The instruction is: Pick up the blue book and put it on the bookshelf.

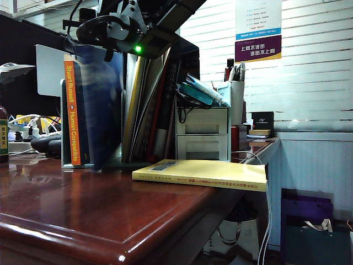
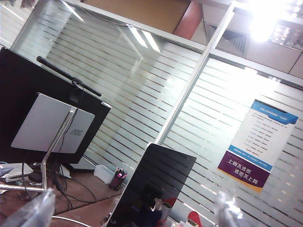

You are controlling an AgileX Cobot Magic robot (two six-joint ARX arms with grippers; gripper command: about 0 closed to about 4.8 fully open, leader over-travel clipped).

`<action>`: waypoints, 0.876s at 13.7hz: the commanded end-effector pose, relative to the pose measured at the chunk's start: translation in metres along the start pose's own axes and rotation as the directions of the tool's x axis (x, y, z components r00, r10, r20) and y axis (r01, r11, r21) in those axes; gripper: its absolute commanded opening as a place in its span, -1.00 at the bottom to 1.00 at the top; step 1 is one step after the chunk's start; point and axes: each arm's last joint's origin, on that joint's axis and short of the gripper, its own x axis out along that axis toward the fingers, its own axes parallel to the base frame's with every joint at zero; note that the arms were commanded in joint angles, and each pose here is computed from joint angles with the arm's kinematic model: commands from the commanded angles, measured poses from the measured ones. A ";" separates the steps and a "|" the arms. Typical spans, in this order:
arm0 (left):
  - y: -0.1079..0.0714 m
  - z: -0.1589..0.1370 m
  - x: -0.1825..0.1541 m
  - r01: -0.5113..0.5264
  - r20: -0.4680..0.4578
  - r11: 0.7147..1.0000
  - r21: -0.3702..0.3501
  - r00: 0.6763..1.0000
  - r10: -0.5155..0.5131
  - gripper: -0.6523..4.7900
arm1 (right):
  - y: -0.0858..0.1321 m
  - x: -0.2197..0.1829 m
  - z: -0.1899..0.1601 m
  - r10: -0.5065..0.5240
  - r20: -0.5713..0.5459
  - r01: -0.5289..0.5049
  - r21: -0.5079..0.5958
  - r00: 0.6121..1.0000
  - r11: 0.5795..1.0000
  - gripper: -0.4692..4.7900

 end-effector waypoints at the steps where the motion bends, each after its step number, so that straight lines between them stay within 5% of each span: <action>1: 0.000 0.003 -0.001 0.006 0.011 1.000 -0.001 1.000 -0.006 1.00 | -0.006 0.003 -0.003 0.009 -0.007 -0.009 0.006 1.000 1.000 0.13; 8: 0.004 0.007 -0.011 -0.007 -0.077 0.997 0.074 0.997 0.012 1.00 | -0.022 -0.002 0.132 0.051 0.250 -0.062 0.036 0.967 0.997 0.06; 9: 0.006 0.005 -0.014 -0.011 -0.119 0.995 0.096 0.993 0.022 1.00 | -0.026 -0.006 0.152 0.047 0.285 -0.061 0.040 0.957 0.997 -0.15; 10: 0.008 0.001 -0.016 -0.005 -0.180 0.992 0.125 0.983 0.027 1.00 | -0.032 -0.010 0.174 0.043 0.324 -0.049 0.012 0.945 0.999 -0.65; 12: 0.010 -0.013 -0.023 0.095 -0.371 0.991 0.099 0.927 -0.052 1.00 | -0.047 -0.023 0.227 0.026 0.382 -0.020 -0.019 0.924 1.000 -0.82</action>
